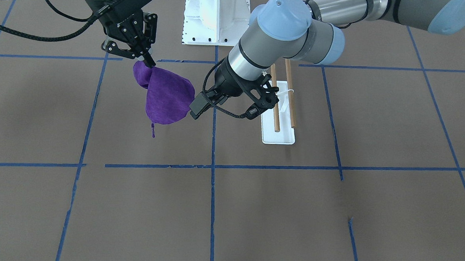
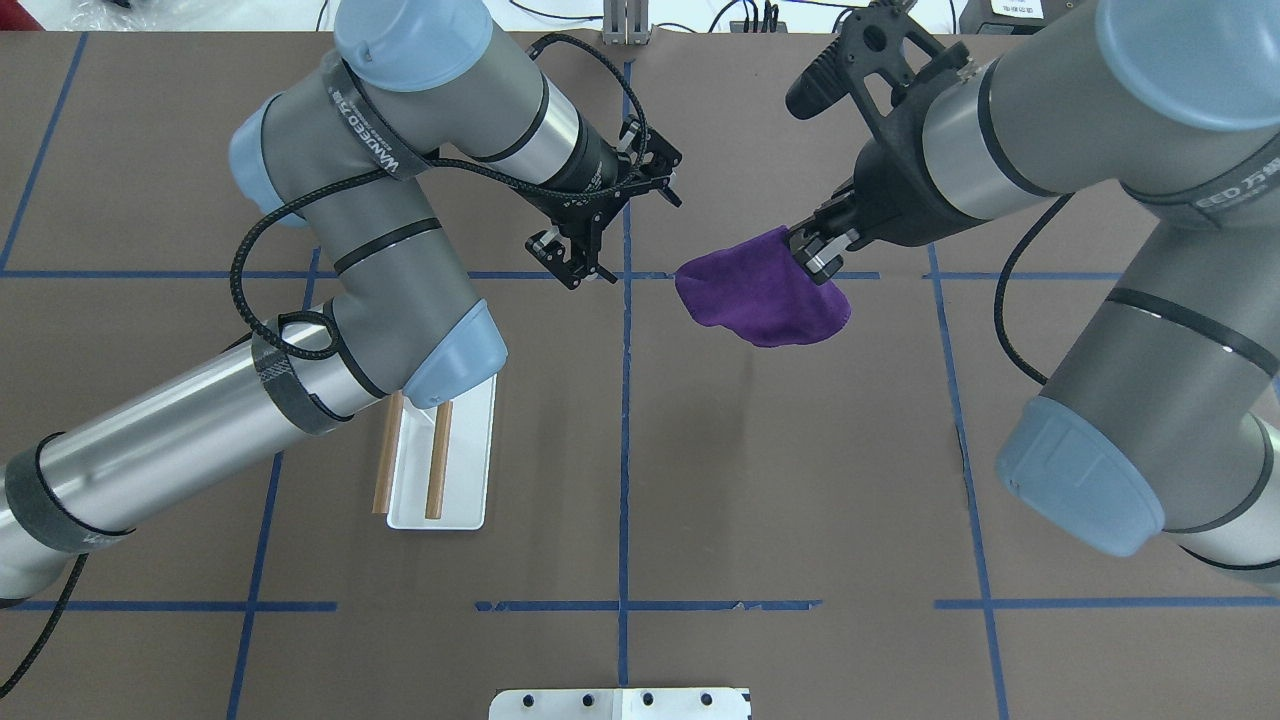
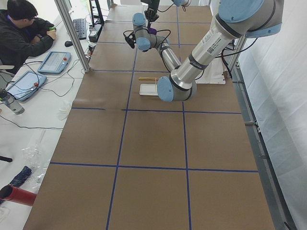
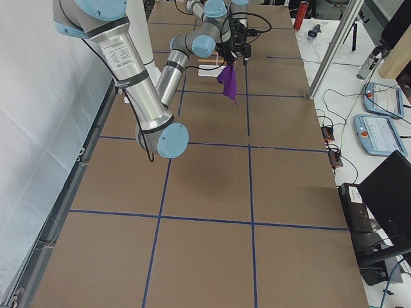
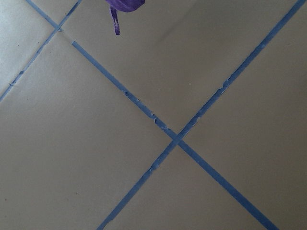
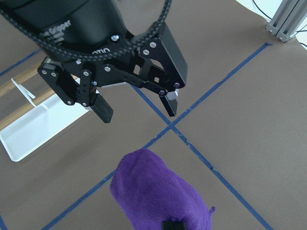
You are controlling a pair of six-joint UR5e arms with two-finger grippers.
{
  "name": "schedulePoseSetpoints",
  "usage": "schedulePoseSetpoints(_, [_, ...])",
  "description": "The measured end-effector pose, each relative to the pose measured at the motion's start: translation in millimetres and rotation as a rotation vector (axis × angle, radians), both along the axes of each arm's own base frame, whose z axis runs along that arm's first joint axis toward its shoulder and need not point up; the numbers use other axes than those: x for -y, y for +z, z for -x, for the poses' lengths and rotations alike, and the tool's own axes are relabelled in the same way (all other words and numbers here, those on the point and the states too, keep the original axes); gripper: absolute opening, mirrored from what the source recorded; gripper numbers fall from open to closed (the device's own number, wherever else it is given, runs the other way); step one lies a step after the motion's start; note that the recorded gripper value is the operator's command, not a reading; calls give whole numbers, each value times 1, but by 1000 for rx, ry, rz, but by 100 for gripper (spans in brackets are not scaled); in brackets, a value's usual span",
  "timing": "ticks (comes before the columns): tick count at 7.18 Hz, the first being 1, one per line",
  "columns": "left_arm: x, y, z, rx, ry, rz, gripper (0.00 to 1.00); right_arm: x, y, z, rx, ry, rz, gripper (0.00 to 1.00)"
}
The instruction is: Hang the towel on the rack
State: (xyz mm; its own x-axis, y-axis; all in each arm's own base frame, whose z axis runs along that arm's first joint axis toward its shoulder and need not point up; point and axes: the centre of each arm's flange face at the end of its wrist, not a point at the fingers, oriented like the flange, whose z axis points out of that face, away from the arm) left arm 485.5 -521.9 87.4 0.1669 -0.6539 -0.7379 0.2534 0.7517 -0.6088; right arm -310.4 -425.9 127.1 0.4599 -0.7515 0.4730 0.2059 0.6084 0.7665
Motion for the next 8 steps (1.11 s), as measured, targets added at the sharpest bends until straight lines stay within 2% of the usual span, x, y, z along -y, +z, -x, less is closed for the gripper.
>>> schedulePoseSetpoints(3, [-12, -5, -10, -14, 15, 12, 98, -3, -8, 4, 9, 2, -12, 0])
schedulePoseSetpoints(4, [-17, -6, -14, -16, 24, 12, 85, -3, -11, 4, 13, 2, -15, 0])
schedulePoseSetpoints(5, [-21, -7, -17, -19, 29, 16, 57, -4, -14, 4, 17, 3, -18, 0])
schedulePoseSetpoints(6, [-24, -7, -19, -21, 32, 22, 37, -4, -17, 3, 24, 7, -15, 0])
schedulePoseSetpoints(8, [-28, -8, -17, -26, 35, 18, 37, -4, -19, 1, 37, 15, -8, 0])
